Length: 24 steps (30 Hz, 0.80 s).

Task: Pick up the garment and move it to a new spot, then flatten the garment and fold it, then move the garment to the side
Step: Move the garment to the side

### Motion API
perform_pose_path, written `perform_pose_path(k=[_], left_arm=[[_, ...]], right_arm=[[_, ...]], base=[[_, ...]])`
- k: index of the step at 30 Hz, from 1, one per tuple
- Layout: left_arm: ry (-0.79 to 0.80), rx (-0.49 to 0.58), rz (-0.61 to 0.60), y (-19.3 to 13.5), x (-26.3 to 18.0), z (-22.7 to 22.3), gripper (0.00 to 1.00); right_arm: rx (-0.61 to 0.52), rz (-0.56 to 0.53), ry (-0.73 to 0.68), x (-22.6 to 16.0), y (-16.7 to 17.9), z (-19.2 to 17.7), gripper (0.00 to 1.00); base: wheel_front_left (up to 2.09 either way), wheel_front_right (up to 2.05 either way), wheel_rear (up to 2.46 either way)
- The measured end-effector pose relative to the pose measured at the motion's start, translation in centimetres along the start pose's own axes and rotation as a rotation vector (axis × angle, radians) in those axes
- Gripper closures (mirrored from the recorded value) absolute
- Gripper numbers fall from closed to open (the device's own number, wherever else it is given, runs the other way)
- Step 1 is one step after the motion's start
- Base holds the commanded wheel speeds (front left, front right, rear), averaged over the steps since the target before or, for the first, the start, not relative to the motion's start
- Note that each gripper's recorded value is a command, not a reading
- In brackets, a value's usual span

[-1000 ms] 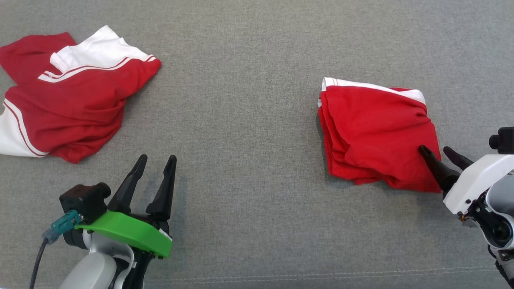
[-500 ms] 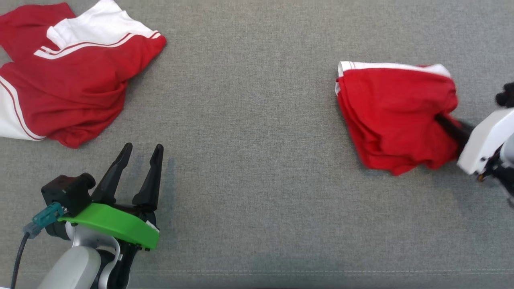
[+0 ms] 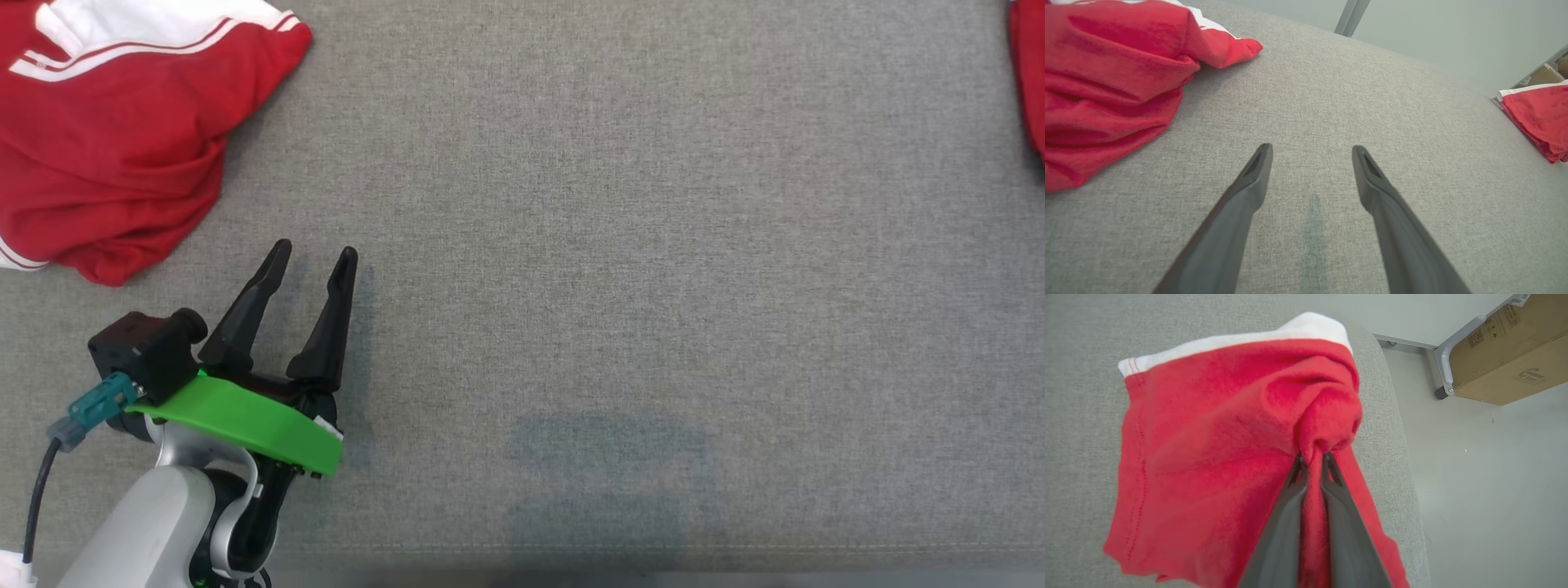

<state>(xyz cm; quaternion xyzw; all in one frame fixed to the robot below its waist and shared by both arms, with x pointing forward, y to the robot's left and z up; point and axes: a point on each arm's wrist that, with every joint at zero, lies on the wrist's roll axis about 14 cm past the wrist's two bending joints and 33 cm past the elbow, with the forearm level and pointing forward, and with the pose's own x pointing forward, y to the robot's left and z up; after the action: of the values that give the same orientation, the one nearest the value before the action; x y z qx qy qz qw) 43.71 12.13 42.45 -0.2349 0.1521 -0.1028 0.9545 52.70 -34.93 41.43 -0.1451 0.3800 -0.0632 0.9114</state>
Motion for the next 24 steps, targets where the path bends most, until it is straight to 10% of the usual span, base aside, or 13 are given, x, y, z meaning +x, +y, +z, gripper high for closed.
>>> perform_pose_path(k=[5,6,7,8,16,24], left_arm=[[0.014,-0.026,0.016,0.5,0.6,-0.8,0.00],[0.017,-0.028,0.015,0.5,0.7,-1.0,0.00],[0.018,-0.029,0.014,0.5,0.9,-1.0,0.00],[0.020,-0.031,0.011,0.4,1.0,-1.2,0.00],[0.021,-0.045,-0.019,-0.7,1.8,-1.8,0.00],[-0.035,-0.054,-0.039,-2.1,1.6,-0.6,0.00]], right_arm=[[0.052,-0.021,0.034,1.3,-0.1,-2.1,1.00],[0.056,-0.026,0.035,1.4,-0.2,-2.4,0.71],[0.058,-0.034,0.031,1.5,-0.3,-2.7,0.17],[0.064,-0.044,0.032,1.4,-0.7,-3.0,0.00],[0.044,-0.197,0.010,-0.4,-6.2,-4.3,0.00],[0.055,-0.195,-0.313,-3.5,-5.9,1.9,0.00]], base=[[0.00,0.00,0.00],[0.00,0.00,0.00],[0.00,0.00,0.00],[0.00,0.00,0.00],[0.00,0.00,0.00],[0.00,0.00,0.00]])
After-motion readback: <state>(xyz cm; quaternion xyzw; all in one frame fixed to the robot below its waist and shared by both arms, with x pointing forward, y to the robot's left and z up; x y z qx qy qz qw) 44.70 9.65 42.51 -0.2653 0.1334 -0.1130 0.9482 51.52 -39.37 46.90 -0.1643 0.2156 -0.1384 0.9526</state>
